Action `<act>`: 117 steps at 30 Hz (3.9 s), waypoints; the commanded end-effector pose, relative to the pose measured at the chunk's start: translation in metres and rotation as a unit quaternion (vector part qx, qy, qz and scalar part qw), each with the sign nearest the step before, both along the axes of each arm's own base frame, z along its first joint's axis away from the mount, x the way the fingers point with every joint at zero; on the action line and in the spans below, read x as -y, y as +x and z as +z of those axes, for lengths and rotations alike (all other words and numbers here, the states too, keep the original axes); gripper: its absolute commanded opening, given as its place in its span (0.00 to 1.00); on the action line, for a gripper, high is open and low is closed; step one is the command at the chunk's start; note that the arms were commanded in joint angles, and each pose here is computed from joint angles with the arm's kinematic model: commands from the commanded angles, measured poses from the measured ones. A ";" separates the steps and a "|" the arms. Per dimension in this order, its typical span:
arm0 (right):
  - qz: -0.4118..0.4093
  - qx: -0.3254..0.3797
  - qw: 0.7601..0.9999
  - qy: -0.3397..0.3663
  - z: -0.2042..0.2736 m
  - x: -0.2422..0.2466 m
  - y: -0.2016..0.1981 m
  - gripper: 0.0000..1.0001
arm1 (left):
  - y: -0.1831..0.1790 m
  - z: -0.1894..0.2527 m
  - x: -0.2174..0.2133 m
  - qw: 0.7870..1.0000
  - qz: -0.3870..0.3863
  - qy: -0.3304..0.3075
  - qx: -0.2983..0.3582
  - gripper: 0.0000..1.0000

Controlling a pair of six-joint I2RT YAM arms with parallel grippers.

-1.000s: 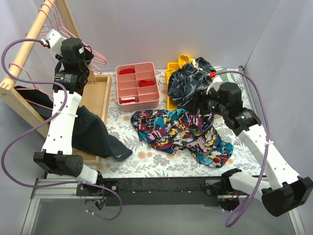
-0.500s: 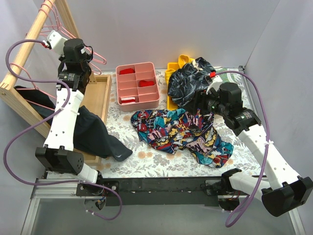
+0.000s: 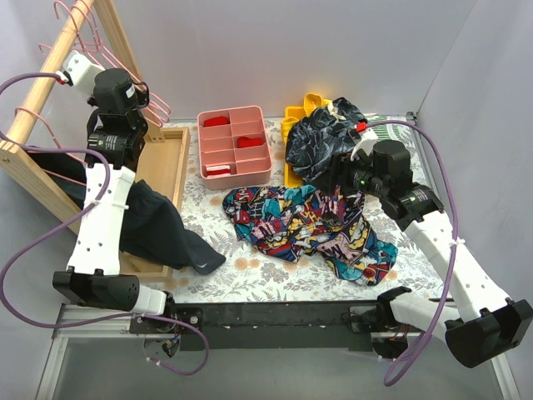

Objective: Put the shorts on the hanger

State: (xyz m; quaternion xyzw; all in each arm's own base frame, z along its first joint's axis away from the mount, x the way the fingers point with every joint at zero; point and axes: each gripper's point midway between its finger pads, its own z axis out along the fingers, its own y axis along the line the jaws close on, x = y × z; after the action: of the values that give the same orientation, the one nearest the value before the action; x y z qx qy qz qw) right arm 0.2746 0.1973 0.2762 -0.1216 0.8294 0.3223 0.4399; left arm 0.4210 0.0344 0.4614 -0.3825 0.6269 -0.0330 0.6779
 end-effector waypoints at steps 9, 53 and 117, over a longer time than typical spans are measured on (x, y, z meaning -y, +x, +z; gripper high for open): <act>0.016 0.022 1.000 0.009 0.013 -0.006 0.002 0.71 | -0.041 0.014 0.025 0.999 0.025 0.018 0.015 0.00; -0.177 0.036 0.981 -0.074 0.008 0.073 0.001 0.78 | -0.189 0.019 0.353 0.880 -0.460 0.106 0.045 0.00; -0.213 -0.073 0.943 -0.245 -0.122 0.082 0.012 0.01 | -0.311 -0.182 0.317 0.655 -0.753 0.025 -0.060 0.00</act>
State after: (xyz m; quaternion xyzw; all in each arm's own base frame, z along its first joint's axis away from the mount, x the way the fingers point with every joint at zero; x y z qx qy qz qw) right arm 0.2792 0.1160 0.1442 -0.0307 0.9269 0.0195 0.3735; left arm 0.1154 -0.2884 0.2644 0.2261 0.7590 -0.4806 0.3767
